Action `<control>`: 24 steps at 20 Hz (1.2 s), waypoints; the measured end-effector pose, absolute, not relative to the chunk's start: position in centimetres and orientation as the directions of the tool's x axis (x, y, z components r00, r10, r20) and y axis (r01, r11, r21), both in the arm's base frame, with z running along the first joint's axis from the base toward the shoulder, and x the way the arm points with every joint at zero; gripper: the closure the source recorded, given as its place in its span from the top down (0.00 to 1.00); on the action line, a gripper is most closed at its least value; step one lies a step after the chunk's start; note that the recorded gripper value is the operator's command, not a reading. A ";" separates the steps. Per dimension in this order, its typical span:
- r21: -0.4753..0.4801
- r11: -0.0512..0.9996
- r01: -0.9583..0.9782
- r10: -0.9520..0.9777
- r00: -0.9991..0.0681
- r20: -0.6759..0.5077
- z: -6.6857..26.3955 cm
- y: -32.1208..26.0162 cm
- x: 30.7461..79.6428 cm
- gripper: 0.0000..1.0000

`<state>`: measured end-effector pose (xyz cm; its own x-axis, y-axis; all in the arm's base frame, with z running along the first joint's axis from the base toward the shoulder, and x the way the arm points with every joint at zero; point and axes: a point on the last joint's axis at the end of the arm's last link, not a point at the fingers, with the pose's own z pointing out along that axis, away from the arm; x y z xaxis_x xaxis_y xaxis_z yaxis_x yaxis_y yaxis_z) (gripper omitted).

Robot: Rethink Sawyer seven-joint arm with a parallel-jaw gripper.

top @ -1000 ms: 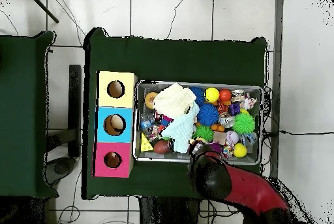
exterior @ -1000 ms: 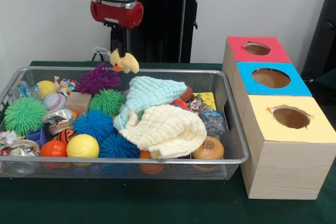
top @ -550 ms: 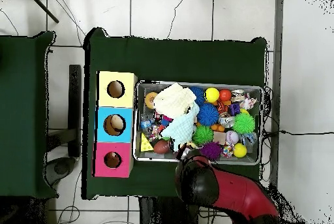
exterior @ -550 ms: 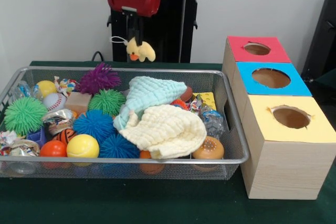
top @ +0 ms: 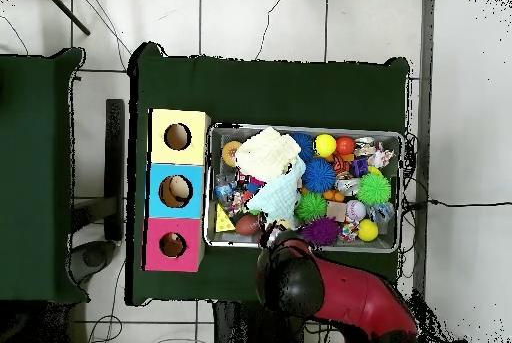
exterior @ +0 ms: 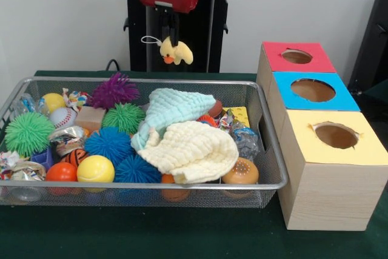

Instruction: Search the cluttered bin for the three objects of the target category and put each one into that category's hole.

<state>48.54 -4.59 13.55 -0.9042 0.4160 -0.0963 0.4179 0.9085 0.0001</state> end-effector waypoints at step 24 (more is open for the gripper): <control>0.027 0.955 0.294 0.295 -0.950 -0.099 14.5 6.8 49.3 0.00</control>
